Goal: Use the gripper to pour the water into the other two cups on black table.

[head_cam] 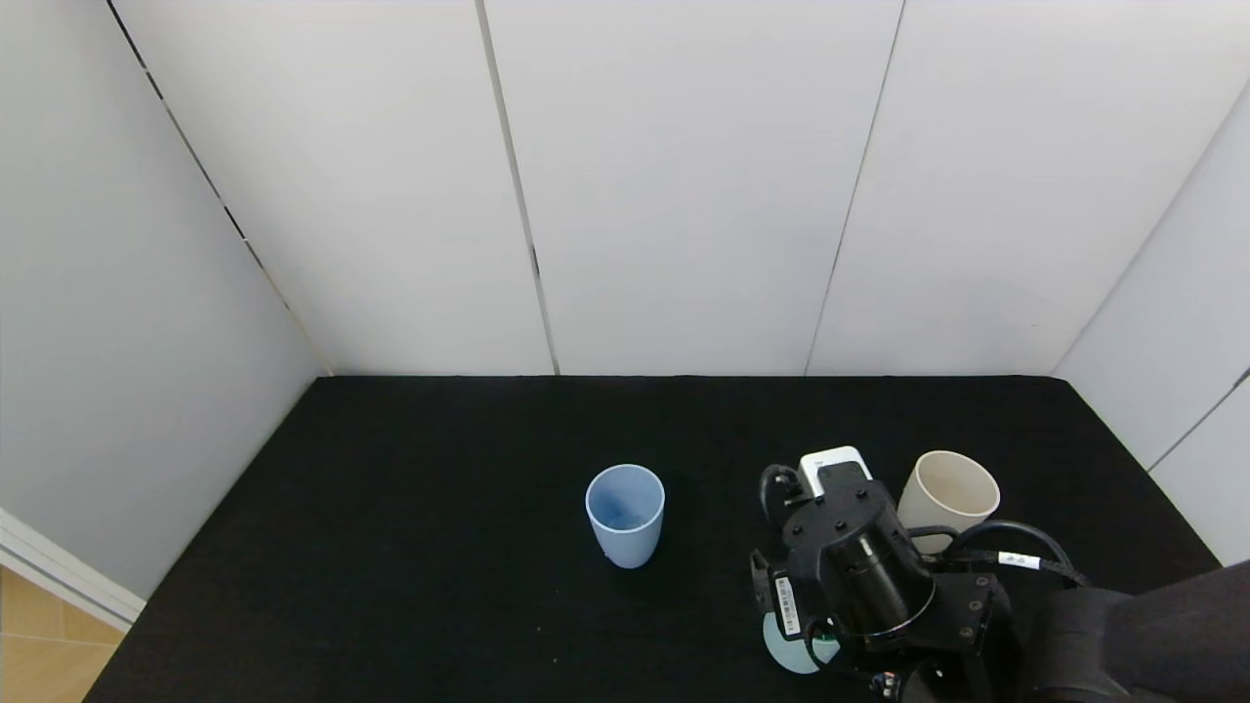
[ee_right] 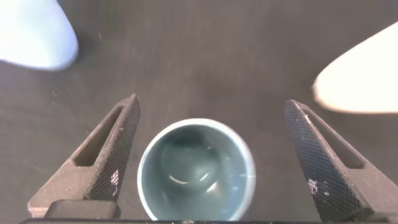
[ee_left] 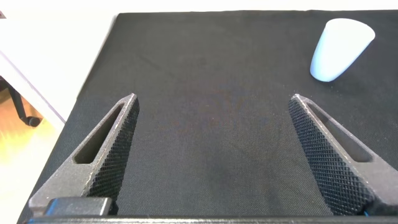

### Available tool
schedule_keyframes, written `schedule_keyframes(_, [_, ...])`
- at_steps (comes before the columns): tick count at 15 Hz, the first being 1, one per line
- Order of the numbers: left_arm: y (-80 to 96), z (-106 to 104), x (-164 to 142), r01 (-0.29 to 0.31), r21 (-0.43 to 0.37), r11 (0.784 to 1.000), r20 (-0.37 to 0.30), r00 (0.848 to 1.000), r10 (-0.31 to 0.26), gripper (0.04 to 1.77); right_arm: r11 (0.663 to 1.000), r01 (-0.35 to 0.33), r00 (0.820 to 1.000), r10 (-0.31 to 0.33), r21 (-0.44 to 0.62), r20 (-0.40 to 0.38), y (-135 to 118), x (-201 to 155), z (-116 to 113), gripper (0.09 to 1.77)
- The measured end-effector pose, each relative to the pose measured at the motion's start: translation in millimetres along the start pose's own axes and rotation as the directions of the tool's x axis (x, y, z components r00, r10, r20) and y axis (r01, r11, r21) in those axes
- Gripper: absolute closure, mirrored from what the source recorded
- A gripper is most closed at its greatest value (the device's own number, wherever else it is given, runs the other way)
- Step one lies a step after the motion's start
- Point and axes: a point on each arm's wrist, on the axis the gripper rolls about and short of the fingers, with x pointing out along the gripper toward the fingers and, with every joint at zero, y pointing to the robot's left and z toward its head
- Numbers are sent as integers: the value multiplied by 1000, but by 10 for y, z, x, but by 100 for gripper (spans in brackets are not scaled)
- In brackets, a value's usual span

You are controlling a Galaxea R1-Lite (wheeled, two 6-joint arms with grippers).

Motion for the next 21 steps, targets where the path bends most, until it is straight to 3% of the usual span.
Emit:
schedule_keyframes(6, [0, 0, 0, 0, 0, 1000, 0, 1000, 0, 9, 1000, -10, 985, 12, -17, 171, -393, -539, 433, 17])
schedule_keyframes(11, [0, 0, 0, 1, 0, 1000, 0, 1000, -1, 9, 999, 48, 959, -47, 2, 280, -772, -908, 584, 16])
schedule_keyframes(14, [0, 0, 0, 1, 0, 1000, 0, 1000, -1, 9, 997, 74, 957, -73, 6, 279, -1010, -1056, 395, 16])
schedule_keyframes(21, [0, 0, 0, 0, 0, 1000, 0, 1000, 0, 9, 994, 100, 964, -107, 41, 242, -1814, -1502, -367, 16])
